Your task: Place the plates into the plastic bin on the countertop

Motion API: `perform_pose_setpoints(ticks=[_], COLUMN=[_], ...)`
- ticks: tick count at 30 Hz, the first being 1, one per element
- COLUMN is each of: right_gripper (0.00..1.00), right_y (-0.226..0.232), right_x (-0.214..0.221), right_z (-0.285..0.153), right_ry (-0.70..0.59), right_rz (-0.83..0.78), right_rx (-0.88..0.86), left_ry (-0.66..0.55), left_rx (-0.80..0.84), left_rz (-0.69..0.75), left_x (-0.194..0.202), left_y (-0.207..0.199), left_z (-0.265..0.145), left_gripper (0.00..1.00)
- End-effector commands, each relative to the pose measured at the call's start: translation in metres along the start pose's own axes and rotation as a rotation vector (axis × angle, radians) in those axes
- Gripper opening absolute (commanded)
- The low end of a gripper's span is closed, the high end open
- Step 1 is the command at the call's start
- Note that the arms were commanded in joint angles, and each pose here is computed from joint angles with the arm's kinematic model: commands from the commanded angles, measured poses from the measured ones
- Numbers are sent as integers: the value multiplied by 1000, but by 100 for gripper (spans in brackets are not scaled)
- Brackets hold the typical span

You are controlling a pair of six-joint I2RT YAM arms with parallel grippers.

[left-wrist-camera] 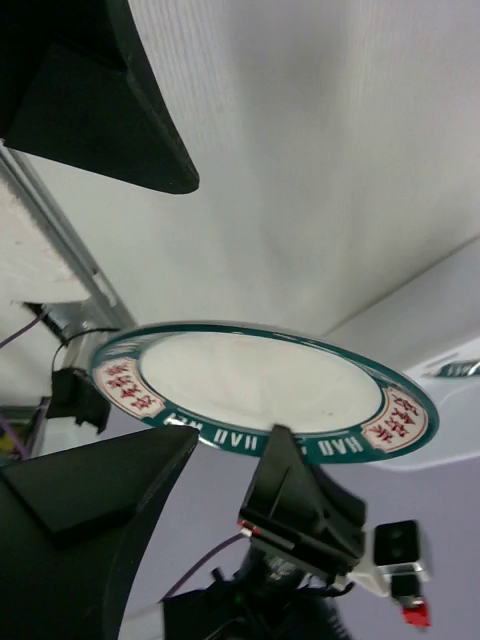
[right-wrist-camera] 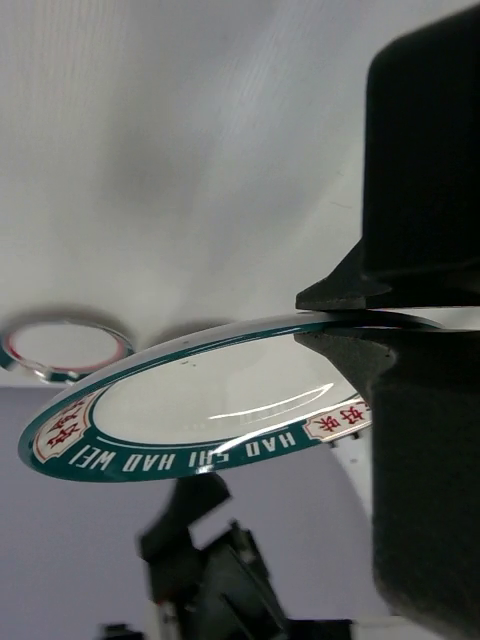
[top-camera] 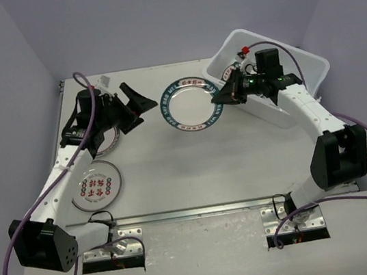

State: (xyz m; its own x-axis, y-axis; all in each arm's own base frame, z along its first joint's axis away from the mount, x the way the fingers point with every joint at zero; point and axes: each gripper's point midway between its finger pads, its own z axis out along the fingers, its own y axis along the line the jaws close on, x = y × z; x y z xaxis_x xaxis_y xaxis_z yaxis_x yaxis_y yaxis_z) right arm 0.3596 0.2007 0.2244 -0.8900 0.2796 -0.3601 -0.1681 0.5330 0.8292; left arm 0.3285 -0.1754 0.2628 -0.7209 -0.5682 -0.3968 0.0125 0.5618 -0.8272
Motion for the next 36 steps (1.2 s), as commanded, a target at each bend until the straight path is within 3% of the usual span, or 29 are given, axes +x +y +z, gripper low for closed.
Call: perform_pose_setpoints(ticks=[1, 4, 7, 12, 20, 24, 26, 36], right_gripper=[0, 0, 0, 0, 0, 0, 0, 3], right_y=[-76, -106, -132, -162, -165, -179, -180, -202], right_x=[-92, -120, -140, -161, -184, -170, -171, -174], right_z=[-79, -117, -141, -147, -133, -120, -114, -81], right_ry=[-541, -777, -965, -1108, -1153, -1131, -1141, -993], right_rz=[309, 391, 596, 779, 752, 768, 787, 758], right_rx=[370, 569, 665, 744, 760, 817, 764, 802], left_ry=[-271, -255, -169, -81, -59, -42, -27, -20], left_rx=[-468, -433, -400, -379, -355, -347, -332, -332], left_rz=[66, 103, 114, 115, 131, 123, 115, 138], left_x=[-39, -23, 1, 29, 51, 62, 67, 73], left_y=[53, 56, 63, 70, 71, 76, 75, 78], left_z=[-67, -77, -76, -82, -105, -109, -108, -115], left_gripper=[100, 100, 100, 100, 100, 100, 100, 100])
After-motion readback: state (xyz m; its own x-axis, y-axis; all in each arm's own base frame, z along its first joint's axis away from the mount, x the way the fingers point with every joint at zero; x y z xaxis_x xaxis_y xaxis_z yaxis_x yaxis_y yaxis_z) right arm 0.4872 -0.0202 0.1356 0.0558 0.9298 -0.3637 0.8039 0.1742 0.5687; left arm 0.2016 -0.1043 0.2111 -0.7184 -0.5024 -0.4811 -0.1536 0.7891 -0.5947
